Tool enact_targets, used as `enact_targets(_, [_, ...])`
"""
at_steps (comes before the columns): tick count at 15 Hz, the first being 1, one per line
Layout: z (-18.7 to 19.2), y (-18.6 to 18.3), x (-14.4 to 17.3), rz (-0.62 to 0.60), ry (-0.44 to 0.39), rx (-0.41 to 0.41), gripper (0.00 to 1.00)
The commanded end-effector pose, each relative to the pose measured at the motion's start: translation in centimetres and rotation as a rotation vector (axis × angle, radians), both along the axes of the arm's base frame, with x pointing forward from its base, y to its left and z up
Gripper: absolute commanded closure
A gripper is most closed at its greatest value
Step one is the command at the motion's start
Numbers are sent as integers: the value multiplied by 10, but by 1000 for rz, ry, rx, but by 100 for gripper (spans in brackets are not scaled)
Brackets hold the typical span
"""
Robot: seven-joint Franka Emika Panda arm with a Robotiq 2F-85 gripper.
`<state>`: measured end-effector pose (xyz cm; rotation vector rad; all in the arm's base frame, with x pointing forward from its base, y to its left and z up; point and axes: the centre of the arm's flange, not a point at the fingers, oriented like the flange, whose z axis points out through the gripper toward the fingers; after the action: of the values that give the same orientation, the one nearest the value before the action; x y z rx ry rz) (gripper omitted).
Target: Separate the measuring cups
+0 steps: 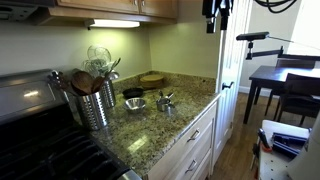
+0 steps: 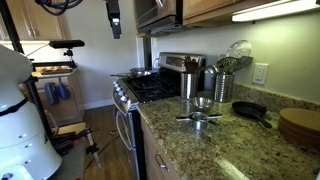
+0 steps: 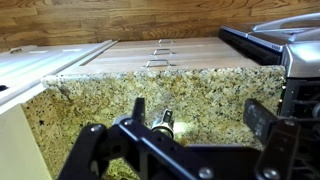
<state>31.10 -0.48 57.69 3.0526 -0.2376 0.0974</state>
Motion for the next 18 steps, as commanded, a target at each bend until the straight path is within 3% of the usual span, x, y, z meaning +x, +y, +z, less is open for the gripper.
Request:
enact_targets(1, [-10, 2, 11, -13, 11, -4, 0])
enact_targets(6, [-35, -5, 37, -119, 15, -67, 0])
enact_targets(12, [-65, -22, 69, -373, 2, -138, 0])
enact_targets(18, [-101, -28, 107, -466, -122, -101, 0])
